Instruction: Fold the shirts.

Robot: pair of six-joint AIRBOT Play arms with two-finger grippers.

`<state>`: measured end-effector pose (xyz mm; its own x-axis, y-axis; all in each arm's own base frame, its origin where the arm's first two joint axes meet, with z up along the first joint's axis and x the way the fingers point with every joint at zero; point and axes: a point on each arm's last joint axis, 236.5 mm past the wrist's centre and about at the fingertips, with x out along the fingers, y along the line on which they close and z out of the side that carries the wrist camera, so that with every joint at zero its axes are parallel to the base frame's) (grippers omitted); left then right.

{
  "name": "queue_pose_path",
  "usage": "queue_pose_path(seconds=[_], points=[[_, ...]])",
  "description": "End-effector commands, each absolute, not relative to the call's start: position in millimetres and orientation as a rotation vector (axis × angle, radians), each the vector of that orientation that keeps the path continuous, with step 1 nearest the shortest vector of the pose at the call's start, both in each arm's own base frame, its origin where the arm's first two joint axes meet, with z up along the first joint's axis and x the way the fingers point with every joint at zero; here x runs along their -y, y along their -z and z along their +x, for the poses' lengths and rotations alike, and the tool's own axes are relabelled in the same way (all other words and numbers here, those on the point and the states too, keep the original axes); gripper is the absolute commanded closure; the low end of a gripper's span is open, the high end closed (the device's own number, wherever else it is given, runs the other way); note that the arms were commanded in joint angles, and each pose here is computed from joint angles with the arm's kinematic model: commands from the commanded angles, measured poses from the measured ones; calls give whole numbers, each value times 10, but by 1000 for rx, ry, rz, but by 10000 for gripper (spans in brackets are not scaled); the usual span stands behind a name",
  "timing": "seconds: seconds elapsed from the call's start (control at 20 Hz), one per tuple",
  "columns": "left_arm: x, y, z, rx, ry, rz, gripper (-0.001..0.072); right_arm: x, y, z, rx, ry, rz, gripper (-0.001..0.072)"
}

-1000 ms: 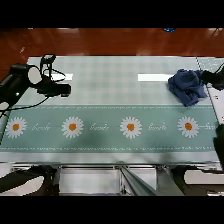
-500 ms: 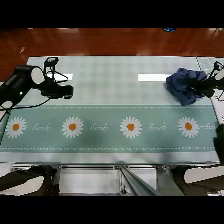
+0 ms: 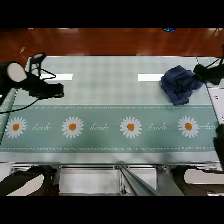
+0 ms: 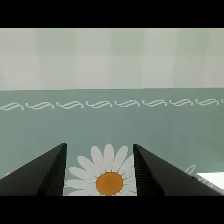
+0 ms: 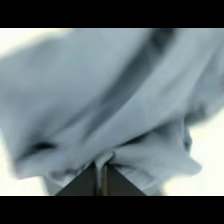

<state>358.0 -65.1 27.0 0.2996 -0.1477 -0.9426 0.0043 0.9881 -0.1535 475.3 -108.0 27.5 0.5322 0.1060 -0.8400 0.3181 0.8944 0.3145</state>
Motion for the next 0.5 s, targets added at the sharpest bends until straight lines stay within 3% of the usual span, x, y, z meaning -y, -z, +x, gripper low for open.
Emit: queue_pose_path(seconds=[0.0, 0.2, 0.45], points=[[424, -772, 3485, -1133, 87, -133, 201, 929, -1547, 4790, -754, 44, 391, 692], [347, -1129, 3264, -1003, 77, -144, 200, 576, -2885, 4585, -470, -81, 349, 692], [491, -989, 2926, -960, 119, -213, 201, 100, -4171, 4154, -201, -243, 290, 692]])
